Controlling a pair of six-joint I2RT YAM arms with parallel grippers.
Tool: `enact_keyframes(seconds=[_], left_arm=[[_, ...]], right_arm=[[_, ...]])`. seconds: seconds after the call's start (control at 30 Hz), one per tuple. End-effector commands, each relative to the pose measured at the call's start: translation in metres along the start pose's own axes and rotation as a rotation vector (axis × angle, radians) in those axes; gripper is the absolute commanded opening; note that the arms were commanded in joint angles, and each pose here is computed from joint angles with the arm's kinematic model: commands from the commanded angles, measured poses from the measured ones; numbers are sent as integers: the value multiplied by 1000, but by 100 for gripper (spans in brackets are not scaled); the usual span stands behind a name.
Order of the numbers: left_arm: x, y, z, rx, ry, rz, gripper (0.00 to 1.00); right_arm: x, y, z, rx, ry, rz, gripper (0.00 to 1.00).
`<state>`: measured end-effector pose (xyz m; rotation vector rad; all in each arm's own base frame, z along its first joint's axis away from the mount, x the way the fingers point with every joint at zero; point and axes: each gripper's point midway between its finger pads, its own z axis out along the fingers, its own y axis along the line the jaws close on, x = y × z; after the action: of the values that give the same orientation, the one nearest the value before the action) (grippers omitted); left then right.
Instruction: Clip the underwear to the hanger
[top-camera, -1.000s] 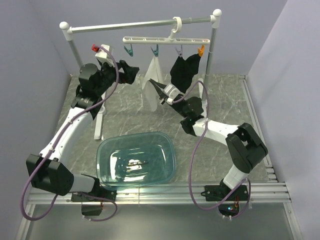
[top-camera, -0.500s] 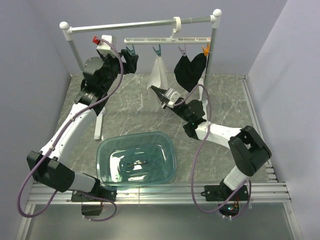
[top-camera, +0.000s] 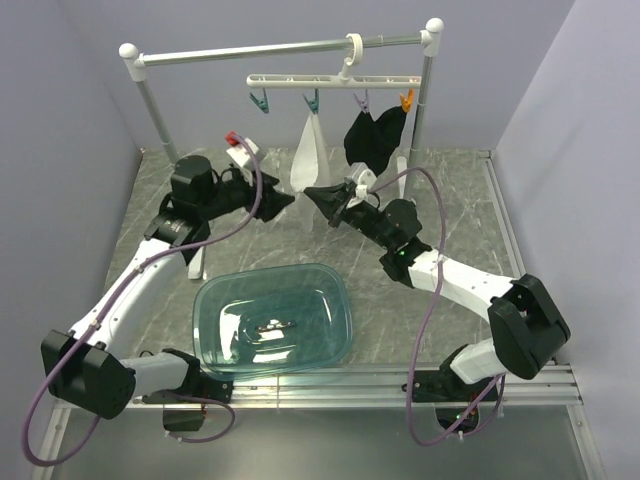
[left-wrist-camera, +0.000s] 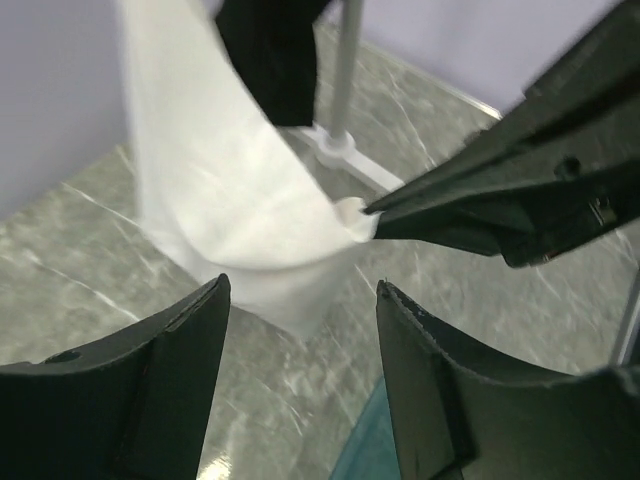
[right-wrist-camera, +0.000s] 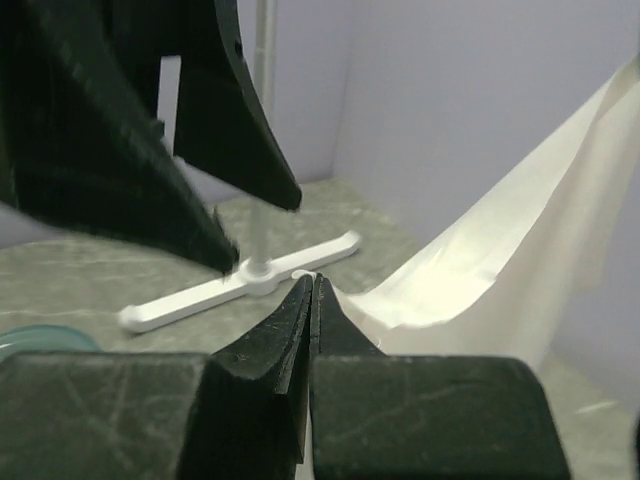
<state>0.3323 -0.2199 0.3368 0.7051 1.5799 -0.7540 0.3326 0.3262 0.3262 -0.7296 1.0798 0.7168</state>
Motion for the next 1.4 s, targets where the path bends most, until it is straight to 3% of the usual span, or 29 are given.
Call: enact_keyframes(seconds=[0.0,0.13,0.3,0.47,0.63,0.97,1.17,1.27,1.3,1.33,1.37], left_arm=[[17,-23,10,102,29,71,65],[28,-30,8,127,37,98,59],[50,-29,8,123,102,147,41],[52,-28,5,113,60,198,40],[47,-28,8,74,2,227,55],[34,-3,21,-60,-25,200,50],[26,4,23,-95,-52,225,38],[20,4,22,-96,-69,237,25],[19,1,20,-89,-75,238,12],[19,-1,20,-80,-75,242,7],[20,-2,19,-72,-74,248,4]], right_arm=[[-9,7,2,-6,38,209,0],[5,10,7,-6,136,316,0],[18,17,13,-14,259,461,0],[27,21,17,-22,297,546,0],[18,24,22,-45,258,626,0],[-2,33,25,-129,163,655,0],[-6,36,25,-159,151,685,0],[-9,37,26,-168,149,685,0],[-8,37,26,-170,149,683,0],[-9,34,25,-167,144,679,0],[-9,30,25,-153,140,675,11]])
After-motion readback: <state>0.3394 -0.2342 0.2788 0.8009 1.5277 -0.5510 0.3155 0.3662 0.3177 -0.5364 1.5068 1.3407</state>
